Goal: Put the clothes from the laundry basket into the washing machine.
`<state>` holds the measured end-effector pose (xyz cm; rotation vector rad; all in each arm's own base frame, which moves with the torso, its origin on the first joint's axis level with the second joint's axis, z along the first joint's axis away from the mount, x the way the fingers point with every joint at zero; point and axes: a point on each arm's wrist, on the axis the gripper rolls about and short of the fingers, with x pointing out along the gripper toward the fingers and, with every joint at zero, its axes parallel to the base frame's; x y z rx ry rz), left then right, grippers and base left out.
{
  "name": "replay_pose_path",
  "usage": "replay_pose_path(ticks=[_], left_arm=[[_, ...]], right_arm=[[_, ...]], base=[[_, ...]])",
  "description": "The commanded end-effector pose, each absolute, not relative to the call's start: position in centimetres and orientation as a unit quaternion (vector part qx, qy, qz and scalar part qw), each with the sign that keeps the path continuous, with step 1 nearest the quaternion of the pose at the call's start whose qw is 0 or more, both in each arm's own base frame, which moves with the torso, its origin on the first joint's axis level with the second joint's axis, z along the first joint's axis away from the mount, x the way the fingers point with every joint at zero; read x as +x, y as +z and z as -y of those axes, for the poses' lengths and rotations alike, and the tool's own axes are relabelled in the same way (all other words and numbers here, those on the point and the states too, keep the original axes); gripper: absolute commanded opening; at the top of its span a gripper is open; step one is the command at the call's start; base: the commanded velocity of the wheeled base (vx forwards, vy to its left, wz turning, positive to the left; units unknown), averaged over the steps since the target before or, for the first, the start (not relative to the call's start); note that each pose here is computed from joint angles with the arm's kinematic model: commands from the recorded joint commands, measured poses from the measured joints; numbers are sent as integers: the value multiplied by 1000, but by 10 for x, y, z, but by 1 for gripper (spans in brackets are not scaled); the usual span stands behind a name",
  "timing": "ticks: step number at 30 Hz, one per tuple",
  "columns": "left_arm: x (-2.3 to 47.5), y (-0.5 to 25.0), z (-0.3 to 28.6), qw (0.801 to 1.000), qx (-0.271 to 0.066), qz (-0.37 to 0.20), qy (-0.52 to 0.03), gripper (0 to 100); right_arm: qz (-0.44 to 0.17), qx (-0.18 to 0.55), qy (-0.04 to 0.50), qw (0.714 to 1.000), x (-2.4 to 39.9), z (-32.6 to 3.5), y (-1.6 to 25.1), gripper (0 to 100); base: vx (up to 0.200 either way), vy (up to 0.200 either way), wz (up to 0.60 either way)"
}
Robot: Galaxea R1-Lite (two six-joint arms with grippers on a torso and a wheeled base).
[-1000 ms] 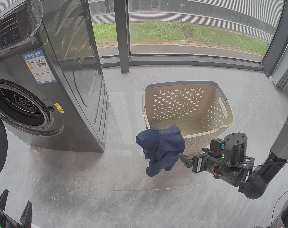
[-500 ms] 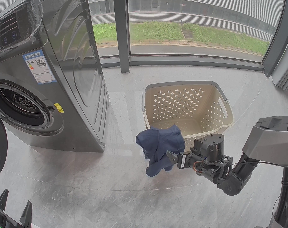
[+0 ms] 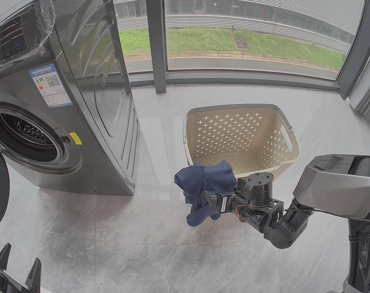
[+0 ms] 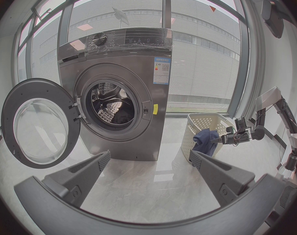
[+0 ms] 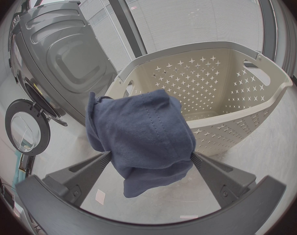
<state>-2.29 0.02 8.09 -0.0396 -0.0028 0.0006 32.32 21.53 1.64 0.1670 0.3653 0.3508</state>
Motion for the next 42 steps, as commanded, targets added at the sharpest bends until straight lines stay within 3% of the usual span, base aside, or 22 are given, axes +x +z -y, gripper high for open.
replay_pose_path(ticks=[1,16,17,27,32,39,42], left_arm=[[-23,76,0,1000,-20,0,1,100],[-23,76,0,1000,-21,0,2,100],[-23,76,0,1000,-21,0,2,100],[-23,76,0,1000,-21,0,2,100],[-23,76,0,1000,-21,0,2,100],[-23,76,0,1000,-21,-1,2,100],[-23,76,0,1000,-22,-1,2,100]], right_arm=[[-183,81,176,964,325,-219,11,100],[-165,82,185,965,328,-226,10,100],[-163,83,185,965,328,-226,10,0],[-139,91,199,966,323,-229,19,0],[-116,100,220,963,292,-220,52,0],[-43,134,268,953,242,-199,127,0],[-32,139,281,949,228,-191,139,0]], base=[[0,0,0],[0,0,0],[0,0,0],[0,0,0],[0,0,0],[0,0,0],[0,0,0]])
